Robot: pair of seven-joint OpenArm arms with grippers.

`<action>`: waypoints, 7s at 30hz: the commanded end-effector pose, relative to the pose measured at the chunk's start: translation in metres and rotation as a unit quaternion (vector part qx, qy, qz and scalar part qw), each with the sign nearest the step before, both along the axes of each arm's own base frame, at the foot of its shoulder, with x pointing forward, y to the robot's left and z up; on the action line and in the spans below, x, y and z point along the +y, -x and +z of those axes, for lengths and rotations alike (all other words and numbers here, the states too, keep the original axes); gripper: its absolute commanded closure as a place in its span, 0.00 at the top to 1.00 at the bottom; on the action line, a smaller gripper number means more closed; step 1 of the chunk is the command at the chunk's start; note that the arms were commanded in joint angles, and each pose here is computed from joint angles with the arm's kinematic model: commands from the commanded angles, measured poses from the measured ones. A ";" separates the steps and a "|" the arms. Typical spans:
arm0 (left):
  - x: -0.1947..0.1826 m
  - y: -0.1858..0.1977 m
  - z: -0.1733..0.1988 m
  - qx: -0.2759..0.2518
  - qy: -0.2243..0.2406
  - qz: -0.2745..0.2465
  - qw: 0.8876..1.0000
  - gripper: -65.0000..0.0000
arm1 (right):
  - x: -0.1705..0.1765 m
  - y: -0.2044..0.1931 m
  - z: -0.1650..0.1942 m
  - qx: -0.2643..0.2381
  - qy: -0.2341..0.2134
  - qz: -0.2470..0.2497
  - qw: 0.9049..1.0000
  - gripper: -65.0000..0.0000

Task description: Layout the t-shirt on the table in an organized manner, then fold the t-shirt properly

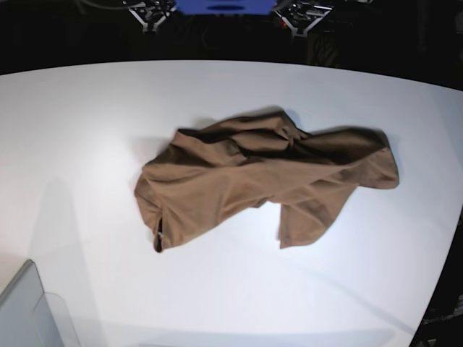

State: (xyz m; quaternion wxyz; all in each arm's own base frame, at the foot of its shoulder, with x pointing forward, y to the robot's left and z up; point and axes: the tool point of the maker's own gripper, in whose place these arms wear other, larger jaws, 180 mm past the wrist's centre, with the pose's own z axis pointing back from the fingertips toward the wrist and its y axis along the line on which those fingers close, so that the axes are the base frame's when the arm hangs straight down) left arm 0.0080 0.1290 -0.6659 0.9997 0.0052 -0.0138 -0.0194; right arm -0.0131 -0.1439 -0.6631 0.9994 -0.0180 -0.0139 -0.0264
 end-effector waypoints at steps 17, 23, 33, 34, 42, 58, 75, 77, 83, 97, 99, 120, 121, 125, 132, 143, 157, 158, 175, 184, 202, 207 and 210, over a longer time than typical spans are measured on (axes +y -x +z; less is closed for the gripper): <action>0.004 -0.023 0.002 -0.030 -0.002 -0.006 1.000 0.00 | -0.004 0.004 0.000 0.006 0.001 0.001 1.000 0.00; 0.004 -0.023 0.002 -0.030 -0.002 -0.006 1.000 0.00 | -0.006 0.004 0.000 0.003 0.002 0.000 1.000 0.00; 0.006 -0.002 0.002 -0.025 -0.003 -0.004 1.000 0.00 | -0.016 0.010 0.004 -0.018 0.013 0.002 1.000 0.00; 0.013 -0.003 0.003 -0.031 -0.007 -0.004 0.999 0.00 | -0.017 0.009 0.007 -0.032 0.014 0.004 0.999 0.00; 0.038 0.009 0.032 -0.109 -0.020 -0.019 0.994 0.00 | -0.037 0.016 0.055 -0.123 0.033 0.029 0.991 0.00; 0.064 -0.090 0.237 -0.400 0.009 0.029 0.916 0.00 | -0.076 -0.071 0.229 -0.351 0.094 0.071 0.929 0.00; 0.124 -0.157 0.362 -0.561 -0.061 0.065 0.823 0.01 | -0.040 -0.194 0.344 -0.540 0.081 0.015 0.837 0.15; 0.135 -0.156 0.365 -0.564 -0.077 0.077 0.818 0.08 | -0.029 -0.203 0.342 -0.539 0.064 0.010 0.840 0.27; 0.159 -0.167 0.381 -0.595 -0.111 0.116 0.787 0.65 | 0.022 -0.222 0.333 -0.517 -0.006 0.039 0.855 0.61; 0.185 -0.255 0.327 -0.555 -0.078 0.204 0.803 0.84 | 0.049 -0.235 0.330 -0.498 -0.036 0.073 0.863 0.68; 0.185 -0.266 0.321 -0.551 -0.071 0.212 0.804 0.84 | 0.048 -0.235 0.330 -0.498 -0.035 0.076 0.863 0.68; 0.166 -0.331 0.265 -0.514 0.014 0.224 0.828 0.85 | 0.034 -0.229 0.306 -0.471 -0.017 0.073 0.879 0.68; 0.166 -0.333 0.266 -0.515 0.015 0.225 0.827 0.85 | 0.031 -0.229 0.306 -0.471 -0.014 0.072 0.879 0.68; 0.176 -0.332 0.268 -0.519 0.008 0.238 0.821 0.85 | 0.027 -0.229 0.306 -0.470 -0.009 0.080 0.879 0.68; 0.177 -0.331 0.267 -0.519 0.010 0.242 0.819 0.74 | 0.031 -0.236 0.308 -0.477 -0.015 0.081 0.875 0.68; 0.179 -0.328 0.266 -0.517 0.006 0.247 0.819 0.03 | 0.066 -0.263 0.276 -0.459 -0.047 0.113 0.880 0.68; 0.181 -0.320 0.286 -0.538 -0.005 0.230 0.811 0.01 | 0.078 -0.279 0.245 -0.434 -0.052 0.134 0.889 0.62; 0.181 -0.318 0.285 -0.536 -0.005 0.229 0.812 0.01 | 0.078 -0.281 0.246 -0.434 -0.051 0.134 0.889 0.57; 0.174 -0.315 0.355 -0.605 -0.022 0.183 0.775 0.01 | 0.024 -0.294 0.354 -0.552 0.001 0.078 0.830 0.00; 0.149 -0.301 0.421 -0.668 -0.022 0.150 0.729 0.01 | -0.016 -0.299 0.390 -0.594 0.048 0.035 0.803 0.00; 0.127 -0.423 0.506 -0.694 0.060 0.153 0.701 0.01 | -0.020 -0.447 0.532 -0.721 0.042 0.006 0.692 0.00; 0.104 -0.475 0.591 -0.740 0.087 0.107 0.658 0.01 | -0.040 -0.498 0.599 -0.754 0.063 0.006 0.654 0.00; 0.084 -0.496 0.646 -0.766 0.093 0.067 0.632 0.01 | -0.054 -0.517 0.649 -0.775 0.077 0.002 0.627 0.00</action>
